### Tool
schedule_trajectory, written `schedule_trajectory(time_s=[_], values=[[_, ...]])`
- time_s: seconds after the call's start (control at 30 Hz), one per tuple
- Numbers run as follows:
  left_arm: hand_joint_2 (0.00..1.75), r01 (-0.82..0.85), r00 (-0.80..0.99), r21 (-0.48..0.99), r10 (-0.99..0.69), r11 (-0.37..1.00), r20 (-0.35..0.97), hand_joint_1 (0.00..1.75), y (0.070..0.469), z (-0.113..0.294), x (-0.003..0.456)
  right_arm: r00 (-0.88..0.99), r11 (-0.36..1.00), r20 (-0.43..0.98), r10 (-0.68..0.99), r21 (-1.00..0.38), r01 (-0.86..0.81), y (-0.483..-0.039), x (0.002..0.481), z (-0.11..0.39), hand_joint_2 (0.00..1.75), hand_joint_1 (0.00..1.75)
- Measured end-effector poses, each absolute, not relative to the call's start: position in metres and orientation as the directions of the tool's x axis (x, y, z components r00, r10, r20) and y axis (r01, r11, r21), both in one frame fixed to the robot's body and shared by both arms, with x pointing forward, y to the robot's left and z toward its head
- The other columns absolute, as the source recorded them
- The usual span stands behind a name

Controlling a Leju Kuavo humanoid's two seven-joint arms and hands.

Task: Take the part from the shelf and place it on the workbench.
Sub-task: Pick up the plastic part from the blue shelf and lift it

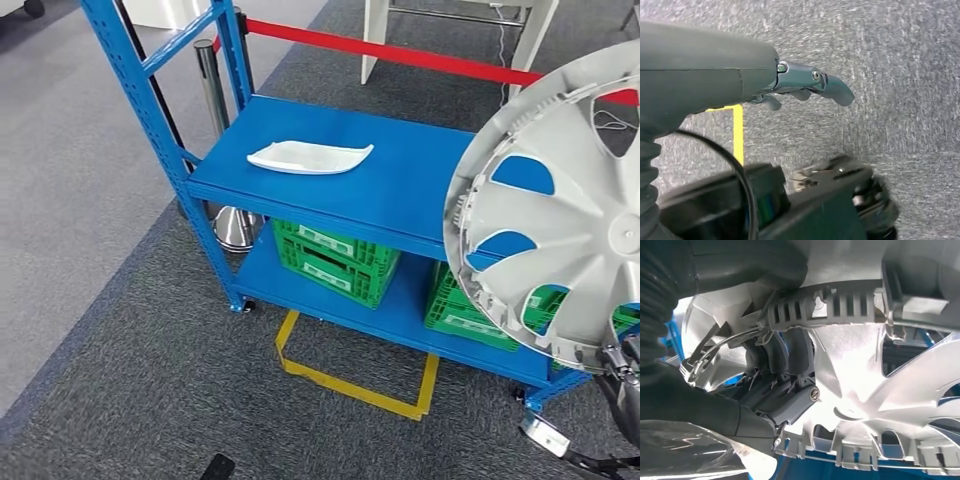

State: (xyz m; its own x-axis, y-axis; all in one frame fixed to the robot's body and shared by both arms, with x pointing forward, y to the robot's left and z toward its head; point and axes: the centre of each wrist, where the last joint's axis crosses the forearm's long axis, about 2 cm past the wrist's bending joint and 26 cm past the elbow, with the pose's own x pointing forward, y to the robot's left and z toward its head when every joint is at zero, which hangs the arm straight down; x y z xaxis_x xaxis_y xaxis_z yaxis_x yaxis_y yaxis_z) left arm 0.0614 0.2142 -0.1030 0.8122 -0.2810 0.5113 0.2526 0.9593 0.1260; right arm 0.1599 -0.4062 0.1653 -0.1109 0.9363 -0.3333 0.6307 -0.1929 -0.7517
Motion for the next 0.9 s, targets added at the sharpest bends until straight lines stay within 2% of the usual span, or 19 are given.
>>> schedule_trajectory(time_s=[0.9], values=[[1.75, 0.280, 0.785, 0.168, -0.327, 0.945, 0.526, 0.00, 0.218, -0.103, 0.065, -0.155, -0.178, -0.340, 0.927, -0.766, 0.618, -0.392, 0.162, 0.158, 1.75, 1.75]])
